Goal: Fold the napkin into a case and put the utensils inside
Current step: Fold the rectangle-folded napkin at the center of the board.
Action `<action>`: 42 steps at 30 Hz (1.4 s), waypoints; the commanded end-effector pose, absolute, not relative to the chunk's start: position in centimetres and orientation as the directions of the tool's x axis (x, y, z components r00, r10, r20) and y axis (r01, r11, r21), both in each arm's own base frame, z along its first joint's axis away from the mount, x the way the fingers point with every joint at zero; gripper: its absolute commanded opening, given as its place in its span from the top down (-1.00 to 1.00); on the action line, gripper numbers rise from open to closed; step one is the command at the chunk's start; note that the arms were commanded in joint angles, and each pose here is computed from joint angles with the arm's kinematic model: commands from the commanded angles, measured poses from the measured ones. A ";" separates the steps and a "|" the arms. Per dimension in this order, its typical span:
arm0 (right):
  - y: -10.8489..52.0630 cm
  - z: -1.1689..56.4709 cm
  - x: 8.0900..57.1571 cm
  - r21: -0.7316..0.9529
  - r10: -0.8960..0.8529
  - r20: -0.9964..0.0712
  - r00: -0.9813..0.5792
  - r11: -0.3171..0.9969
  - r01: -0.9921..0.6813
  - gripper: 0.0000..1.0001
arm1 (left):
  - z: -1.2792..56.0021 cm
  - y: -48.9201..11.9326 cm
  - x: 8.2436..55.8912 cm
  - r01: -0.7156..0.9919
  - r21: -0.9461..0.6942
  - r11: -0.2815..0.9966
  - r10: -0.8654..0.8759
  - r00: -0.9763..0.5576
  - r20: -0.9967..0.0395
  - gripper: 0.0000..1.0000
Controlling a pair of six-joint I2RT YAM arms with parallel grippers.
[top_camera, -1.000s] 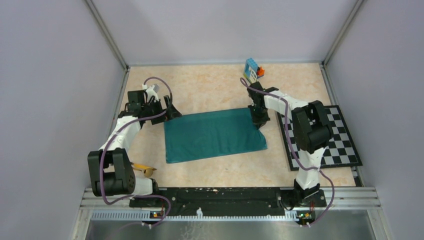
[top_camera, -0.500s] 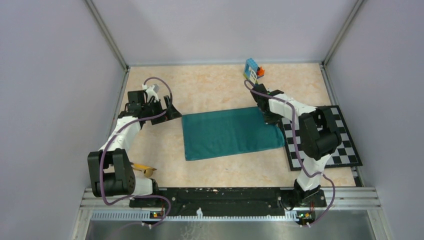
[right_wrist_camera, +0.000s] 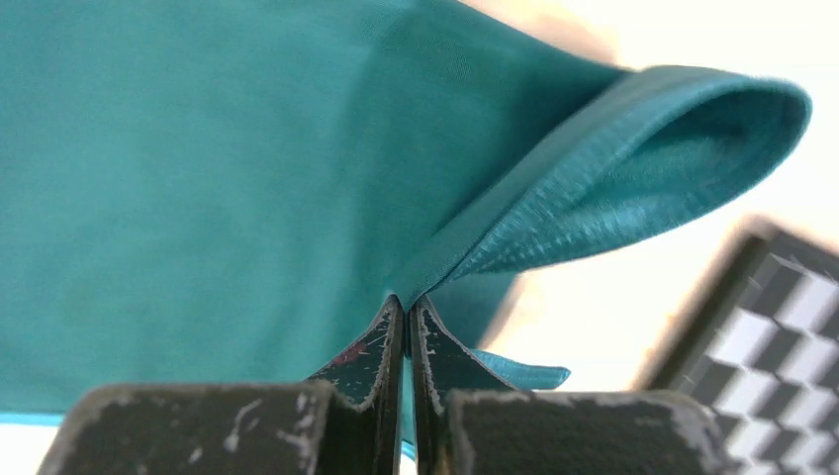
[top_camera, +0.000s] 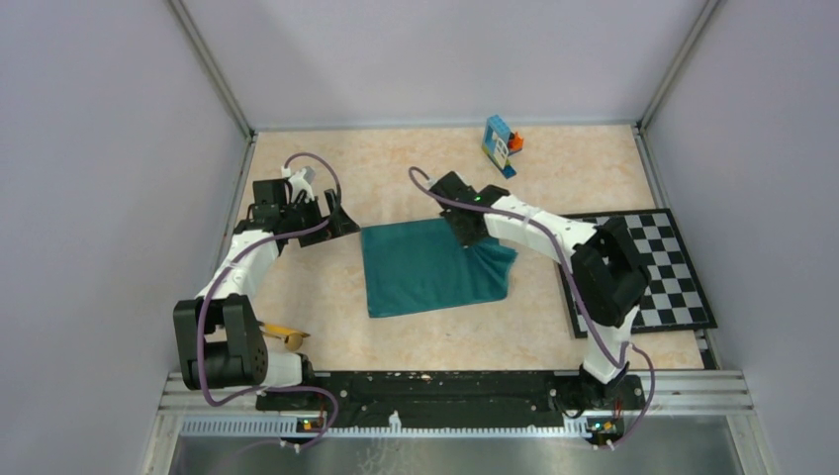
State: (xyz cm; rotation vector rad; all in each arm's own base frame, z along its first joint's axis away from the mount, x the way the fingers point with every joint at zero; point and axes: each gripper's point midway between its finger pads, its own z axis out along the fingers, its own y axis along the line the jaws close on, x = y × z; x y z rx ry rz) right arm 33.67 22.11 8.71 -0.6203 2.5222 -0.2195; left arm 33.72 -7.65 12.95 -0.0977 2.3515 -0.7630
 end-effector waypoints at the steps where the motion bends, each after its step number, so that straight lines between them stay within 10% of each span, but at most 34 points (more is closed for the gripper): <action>1: 31.7 8.7 32.6 -0.093 -0.511 -0.524 -0.682 0.830 -0.550 1.00 | 13.9 -7.5 33.9 0.165 -0.517 0.840 -0.234 -0.750 -0.619 -0.98; 23: 44.4 8.0 28.7 0.331 -0.441 -0.527 -0.726 0.681 -0.653 1.00 | 14.6 -6.2 34.0 0.124 -0.461 0.879 -0.242 -0.716 -0.655 -0.98; 42: 46.3 8.4 29.8 0.373 -0.380 -0.530 -0.758 0.698 -0.611 1.00 | 14.5 -6.2 33.9 0.124 -0.459 0.880 -0.239 -0.719 -0.653 -0.97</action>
